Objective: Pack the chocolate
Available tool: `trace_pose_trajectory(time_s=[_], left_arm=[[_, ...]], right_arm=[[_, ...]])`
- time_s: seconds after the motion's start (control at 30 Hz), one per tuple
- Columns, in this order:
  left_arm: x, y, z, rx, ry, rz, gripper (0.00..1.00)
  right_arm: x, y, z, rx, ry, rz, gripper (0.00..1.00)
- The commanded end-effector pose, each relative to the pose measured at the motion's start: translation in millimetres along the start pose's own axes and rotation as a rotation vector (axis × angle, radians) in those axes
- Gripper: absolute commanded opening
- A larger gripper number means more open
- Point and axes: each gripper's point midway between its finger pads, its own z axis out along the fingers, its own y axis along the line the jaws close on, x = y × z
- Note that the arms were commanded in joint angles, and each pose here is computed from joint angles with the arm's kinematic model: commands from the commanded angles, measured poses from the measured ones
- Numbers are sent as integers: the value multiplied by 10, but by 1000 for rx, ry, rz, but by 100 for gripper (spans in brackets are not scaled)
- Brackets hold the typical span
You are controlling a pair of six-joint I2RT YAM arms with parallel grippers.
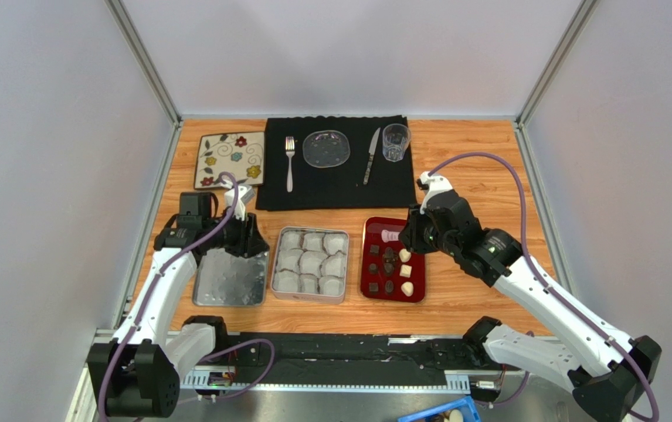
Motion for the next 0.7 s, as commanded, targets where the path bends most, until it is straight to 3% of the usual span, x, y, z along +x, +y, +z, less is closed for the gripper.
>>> trace_pose_trajectory(time_s=[0.0,0.2,0.67], left_arm=[[71,48,-25,-19,23,50,46],[43,2,-42,-3,-4,67,45],[-13,-69,-72,24,-29,85,45]], right_arm=[[-130,18,73,8,-33,-53,23],[-123,66,184,3,-7,-81,36],[-111,145,425,-2,18,-109,37]])
